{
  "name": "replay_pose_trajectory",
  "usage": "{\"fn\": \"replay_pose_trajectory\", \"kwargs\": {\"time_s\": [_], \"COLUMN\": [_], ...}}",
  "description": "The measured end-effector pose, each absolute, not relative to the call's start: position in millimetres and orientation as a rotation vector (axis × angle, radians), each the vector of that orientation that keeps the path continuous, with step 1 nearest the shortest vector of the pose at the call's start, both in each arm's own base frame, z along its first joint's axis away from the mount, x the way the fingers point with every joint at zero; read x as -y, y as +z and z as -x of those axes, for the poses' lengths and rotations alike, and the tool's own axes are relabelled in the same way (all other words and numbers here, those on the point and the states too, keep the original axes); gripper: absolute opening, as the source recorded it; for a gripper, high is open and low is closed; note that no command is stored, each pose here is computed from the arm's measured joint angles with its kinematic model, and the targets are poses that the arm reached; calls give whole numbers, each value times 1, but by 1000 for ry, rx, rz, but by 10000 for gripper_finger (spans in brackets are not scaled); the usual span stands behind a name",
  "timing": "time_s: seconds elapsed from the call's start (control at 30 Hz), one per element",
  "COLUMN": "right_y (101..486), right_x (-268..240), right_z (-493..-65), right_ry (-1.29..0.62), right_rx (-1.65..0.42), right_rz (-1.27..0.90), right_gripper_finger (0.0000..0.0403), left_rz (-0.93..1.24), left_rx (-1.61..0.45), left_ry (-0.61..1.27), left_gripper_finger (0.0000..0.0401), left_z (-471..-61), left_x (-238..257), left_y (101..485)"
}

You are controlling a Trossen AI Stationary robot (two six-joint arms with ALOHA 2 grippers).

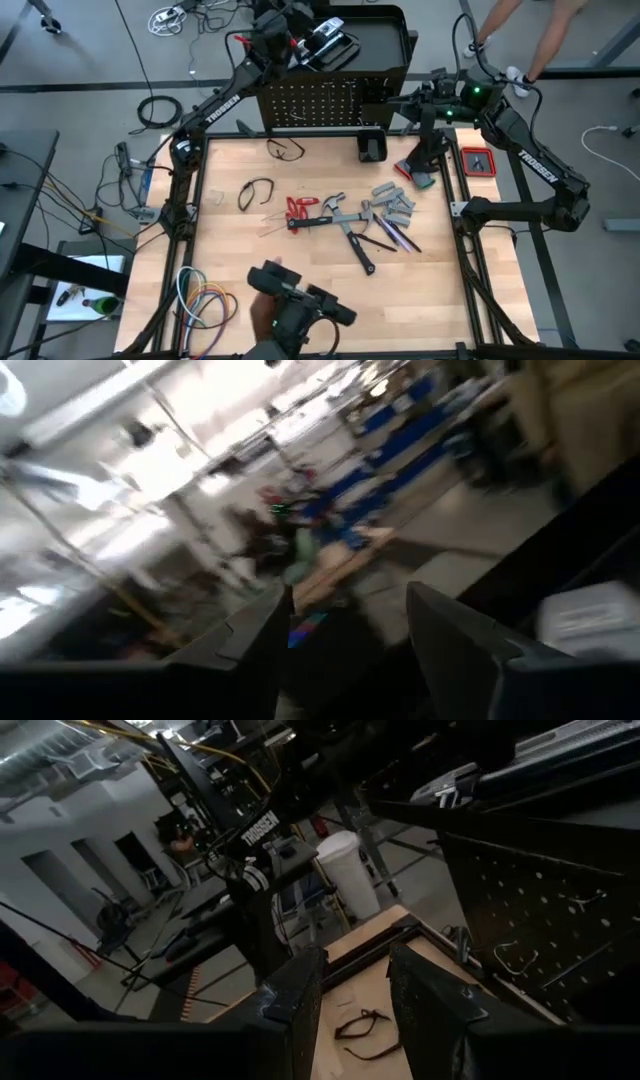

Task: Hang tools onto peg board
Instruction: Remove the spirit level from the top of the peg board

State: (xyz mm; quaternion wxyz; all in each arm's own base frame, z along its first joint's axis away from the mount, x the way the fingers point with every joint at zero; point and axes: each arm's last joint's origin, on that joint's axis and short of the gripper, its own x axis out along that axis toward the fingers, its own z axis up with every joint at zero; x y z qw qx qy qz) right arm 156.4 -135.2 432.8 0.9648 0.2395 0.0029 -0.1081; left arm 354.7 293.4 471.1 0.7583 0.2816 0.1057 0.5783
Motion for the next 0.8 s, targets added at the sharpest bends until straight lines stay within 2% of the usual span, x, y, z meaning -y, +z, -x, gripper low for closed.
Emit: {"fn": "replay_pose_trajectory", "kwargs": {"time_s": [0.2,0.27,0.4,0.57,0.8], "right_y": [434,434,434,434,435], "right_x": [134,133,133,133,135], "right_z": [-156,-155,-155,-155,-154], "right_ry": [-216,-216,-216,-217,-222], "right_rx": [-2,-4,-4,0,2], "right_rz": [-485,-486,-486,-478,-438], "right_gripper_finger": [125,125,125,125,125], "left_rz": [-458,-450,-406,-175,63], "left_rx": [-34,-8,2,44,-27], "left_ry": [1043,1042,1089,1060,894], "left_gripper_finger": [201,201,201,201,201], "left_z": [-361,-359,-346,-320,-288], "left_x": [-286,-285,-278,-268,-260], "left_y": [476,481,494,510,515]}}
